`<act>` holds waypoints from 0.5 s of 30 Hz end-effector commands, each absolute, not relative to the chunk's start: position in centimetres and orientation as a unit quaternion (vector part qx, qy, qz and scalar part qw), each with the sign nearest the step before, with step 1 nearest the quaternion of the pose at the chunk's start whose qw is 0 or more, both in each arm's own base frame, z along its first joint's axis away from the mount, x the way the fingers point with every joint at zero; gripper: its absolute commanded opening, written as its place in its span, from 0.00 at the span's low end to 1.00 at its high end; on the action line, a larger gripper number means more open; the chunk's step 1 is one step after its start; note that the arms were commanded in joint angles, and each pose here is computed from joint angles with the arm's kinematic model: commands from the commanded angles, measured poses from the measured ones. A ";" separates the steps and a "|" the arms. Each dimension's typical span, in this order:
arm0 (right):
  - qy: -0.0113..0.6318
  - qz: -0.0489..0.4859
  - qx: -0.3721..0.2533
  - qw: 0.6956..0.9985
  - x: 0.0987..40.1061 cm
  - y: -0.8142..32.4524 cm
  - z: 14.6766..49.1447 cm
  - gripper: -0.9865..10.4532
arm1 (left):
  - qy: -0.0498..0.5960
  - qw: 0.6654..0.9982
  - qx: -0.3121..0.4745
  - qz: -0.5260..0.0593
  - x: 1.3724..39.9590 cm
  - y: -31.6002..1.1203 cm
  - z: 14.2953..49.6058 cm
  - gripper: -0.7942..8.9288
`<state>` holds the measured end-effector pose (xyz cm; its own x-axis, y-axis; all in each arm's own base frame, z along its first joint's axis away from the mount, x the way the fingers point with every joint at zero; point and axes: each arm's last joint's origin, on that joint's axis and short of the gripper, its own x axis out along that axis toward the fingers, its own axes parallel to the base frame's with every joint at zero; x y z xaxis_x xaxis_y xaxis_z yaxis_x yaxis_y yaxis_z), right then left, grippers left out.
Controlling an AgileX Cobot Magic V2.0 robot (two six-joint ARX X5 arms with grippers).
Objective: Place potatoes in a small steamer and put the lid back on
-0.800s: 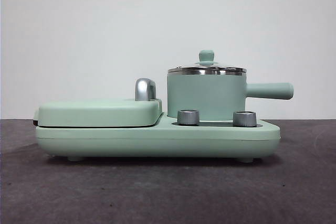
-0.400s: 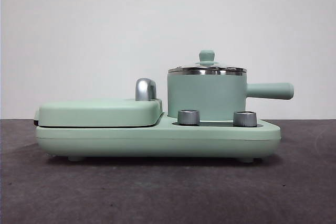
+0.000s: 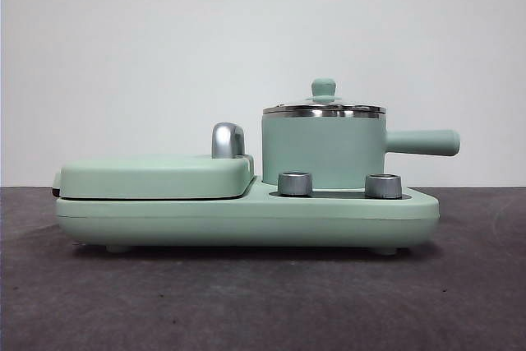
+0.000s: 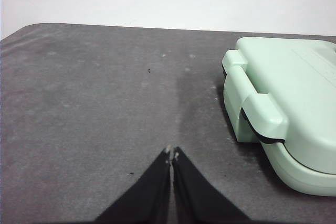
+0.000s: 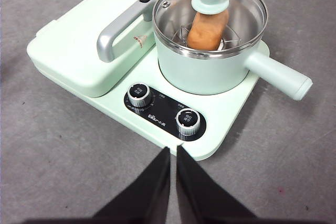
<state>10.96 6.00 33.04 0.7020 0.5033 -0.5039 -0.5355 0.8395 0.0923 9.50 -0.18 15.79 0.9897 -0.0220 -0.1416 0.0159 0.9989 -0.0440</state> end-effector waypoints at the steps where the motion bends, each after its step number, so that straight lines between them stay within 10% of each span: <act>1: 0.256 0.285 -0.032 0.923 11.0 6.1 33.3 0.10 | 0.075 0.997 -0.019 -0.009 9.6 -0.2 15.2 0.09; 15: 0.177 0.189 -0.056 0.964 10.9 3.9 31.0 0.10 | 0.075 0.997 -0.019 -0.009 9.6 -0.2 15.2 0.09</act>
